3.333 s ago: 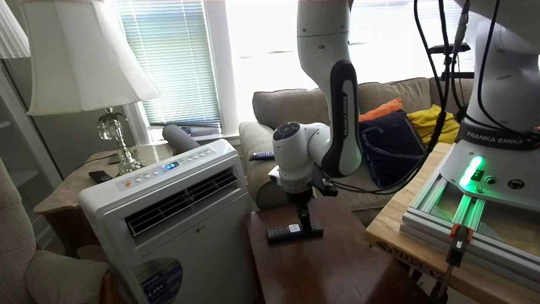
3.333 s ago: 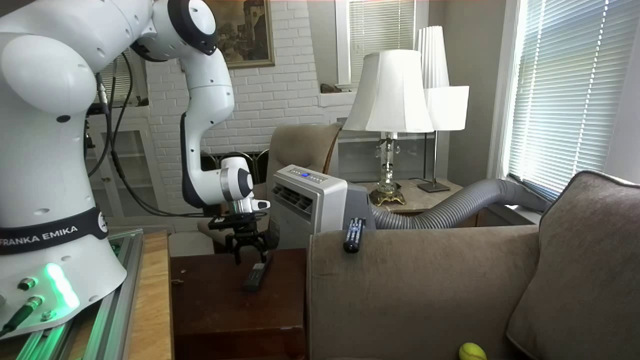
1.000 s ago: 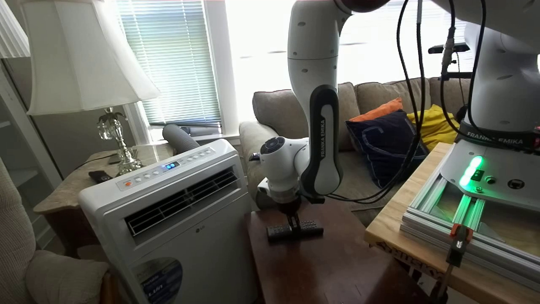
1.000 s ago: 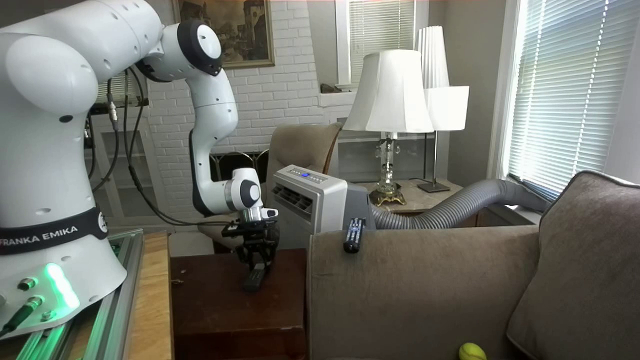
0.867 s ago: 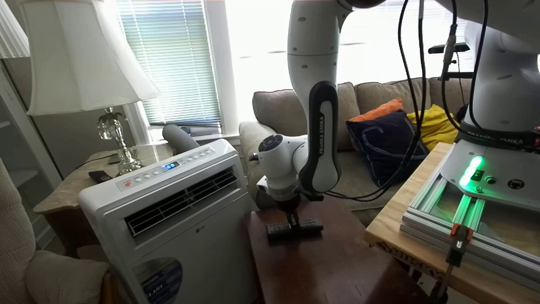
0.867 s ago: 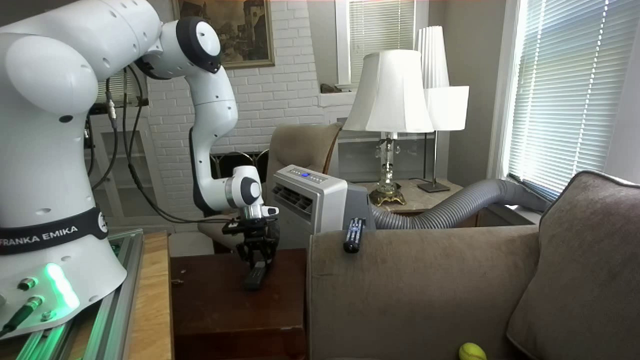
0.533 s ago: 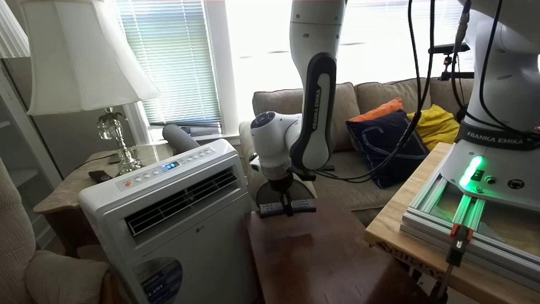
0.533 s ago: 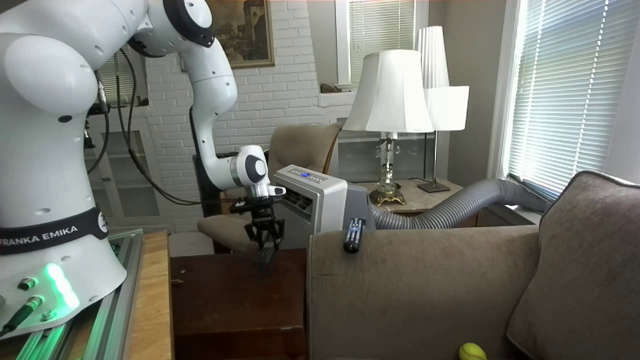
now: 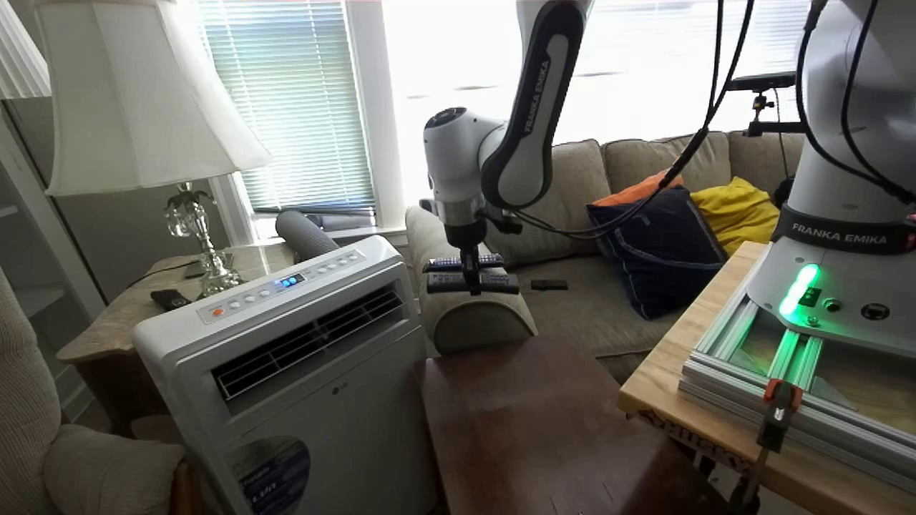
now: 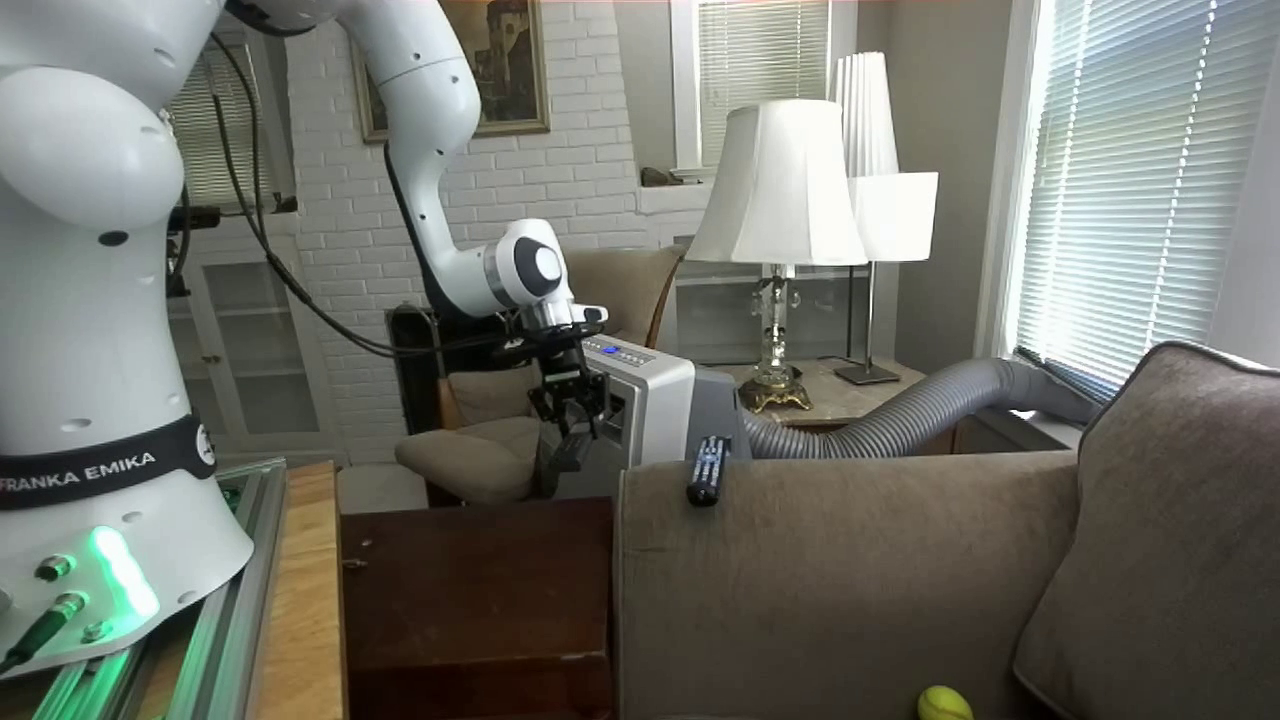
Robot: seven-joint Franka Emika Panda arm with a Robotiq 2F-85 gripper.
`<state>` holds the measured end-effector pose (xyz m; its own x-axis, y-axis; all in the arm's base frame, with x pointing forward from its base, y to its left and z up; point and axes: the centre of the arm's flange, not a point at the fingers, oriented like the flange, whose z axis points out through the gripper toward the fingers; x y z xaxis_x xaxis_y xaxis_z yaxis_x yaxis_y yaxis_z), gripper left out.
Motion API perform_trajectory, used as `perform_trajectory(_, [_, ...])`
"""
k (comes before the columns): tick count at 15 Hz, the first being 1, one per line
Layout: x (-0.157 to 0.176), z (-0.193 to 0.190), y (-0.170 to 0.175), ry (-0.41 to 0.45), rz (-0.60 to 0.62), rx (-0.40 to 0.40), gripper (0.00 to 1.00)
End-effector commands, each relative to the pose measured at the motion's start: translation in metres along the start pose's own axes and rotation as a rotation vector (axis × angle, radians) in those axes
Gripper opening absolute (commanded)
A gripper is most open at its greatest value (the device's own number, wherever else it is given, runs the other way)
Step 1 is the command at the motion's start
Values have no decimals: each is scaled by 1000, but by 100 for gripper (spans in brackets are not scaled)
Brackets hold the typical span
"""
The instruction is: Pick up the remote control from the table and place it on the left armrest of the sofa.
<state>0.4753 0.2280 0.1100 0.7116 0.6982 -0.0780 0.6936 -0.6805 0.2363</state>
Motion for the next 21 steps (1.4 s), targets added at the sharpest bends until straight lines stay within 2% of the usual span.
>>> perform_trajectory(1, [-15,-57,46,14,67,-46,28])
perform_trajectory(5, [-10,-90,111,-4,164,-57,28])
perform_trajectory(6, [-11,-68,91,11,135,-58,53])
perform_trajectory(8, [-14,-82,112,9,171,-60,53])
perform_trajectory(12, [-12,-84,109,8,169,-56,53])
perform_trajectory(13, [-3,-80,121,15,163,-85,28])
perform_trajectory(15, [12,-76,144,9,138,-111,28])
perform_trajectory(18, [32,-72,197,8,194,-135,28])
perform_trajectory(21, [41,-66,248,-32,230,-150,28])
